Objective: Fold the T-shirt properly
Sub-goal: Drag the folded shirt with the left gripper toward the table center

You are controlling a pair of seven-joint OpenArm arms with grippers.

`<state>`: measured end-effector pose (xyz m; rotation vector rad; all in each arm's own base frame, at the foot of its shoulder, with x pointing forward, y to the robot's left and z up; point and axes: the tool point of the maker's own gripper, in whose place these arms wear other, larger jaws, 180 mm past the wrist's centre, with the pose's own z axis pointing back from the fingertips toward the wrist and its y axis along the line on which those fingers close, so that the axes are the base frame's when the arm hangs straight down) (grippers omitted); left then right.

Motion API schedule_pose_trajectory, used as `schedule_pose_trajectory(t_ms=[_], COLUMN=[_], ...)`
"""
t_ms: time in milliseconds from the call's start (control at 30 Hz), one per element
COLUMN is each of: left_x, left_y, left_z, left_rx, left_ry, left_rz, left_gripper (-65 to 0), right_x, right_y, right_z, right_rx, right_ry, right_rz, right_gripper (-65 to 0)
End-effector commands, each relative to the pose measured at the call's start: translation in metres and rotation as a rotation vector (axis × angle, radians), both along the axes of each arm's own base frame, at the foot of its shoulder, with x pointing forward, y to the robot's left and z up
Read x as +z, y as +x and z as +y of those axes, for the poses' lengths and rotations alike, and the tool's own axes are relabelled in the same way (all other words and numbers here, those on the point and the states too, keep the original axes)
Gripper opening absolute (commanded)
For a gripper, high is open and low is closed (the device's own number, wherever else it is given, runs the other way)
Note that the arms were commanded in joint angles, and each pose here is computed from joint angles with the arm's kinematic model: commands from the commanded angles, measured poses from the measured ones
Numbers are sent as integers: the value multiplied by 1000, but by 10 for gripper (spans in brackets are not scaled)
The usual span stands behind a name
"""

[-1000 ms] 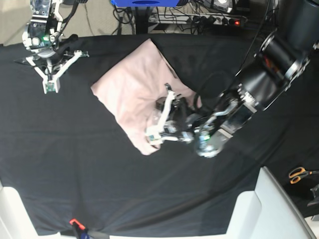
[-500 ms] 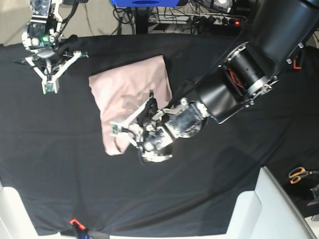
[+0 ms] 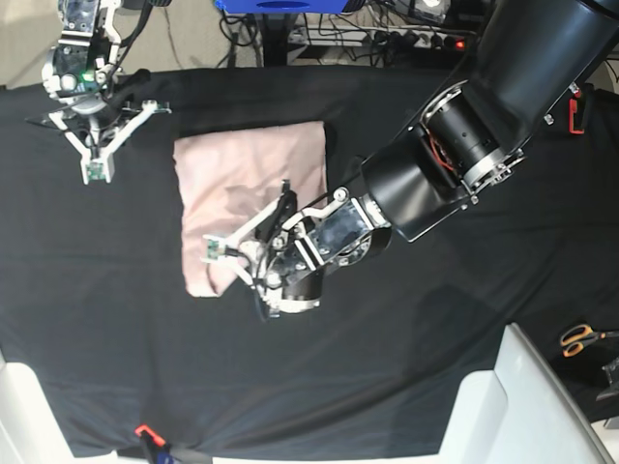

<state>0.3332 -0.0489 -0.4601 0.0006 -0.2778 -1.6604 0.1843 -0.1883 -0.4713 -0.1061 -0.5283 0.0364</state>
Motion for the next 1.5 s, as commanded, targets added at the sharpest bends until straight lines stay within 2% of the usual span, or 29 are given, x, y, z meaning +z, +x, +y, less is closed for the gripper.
schedule_pose_trajectory(t_ms=[0,200,967,1200,1333,1467], left_x=[21,30,13,19,23,28], left_y=[16,15,20,30,36,44], left_z=[-19,-43,-17,-14,-13,-8], left_rx=[-21,-45,8,13,20,21], left_ry=[-47,-100,-24,-20,-22,-14], left_rz=[-46,-50,-17,-37,-46,-64], left_gripper=[-650,-650,-650,-650,-462,-324], right_x=[6,7,7,7,7,7], right_y=[7,7,6,7,7,7], right_z=[-4,-5,-6,-6,-6,-6], right_rx=[-2,-1,1,1,1,1], right_ry=[-12,-15,-19,-19,-19,-19], right_rz=[-33,-33,-31,-33,-33,-33], right_gripper=[-650,-650,-650,-650,-650,-650])
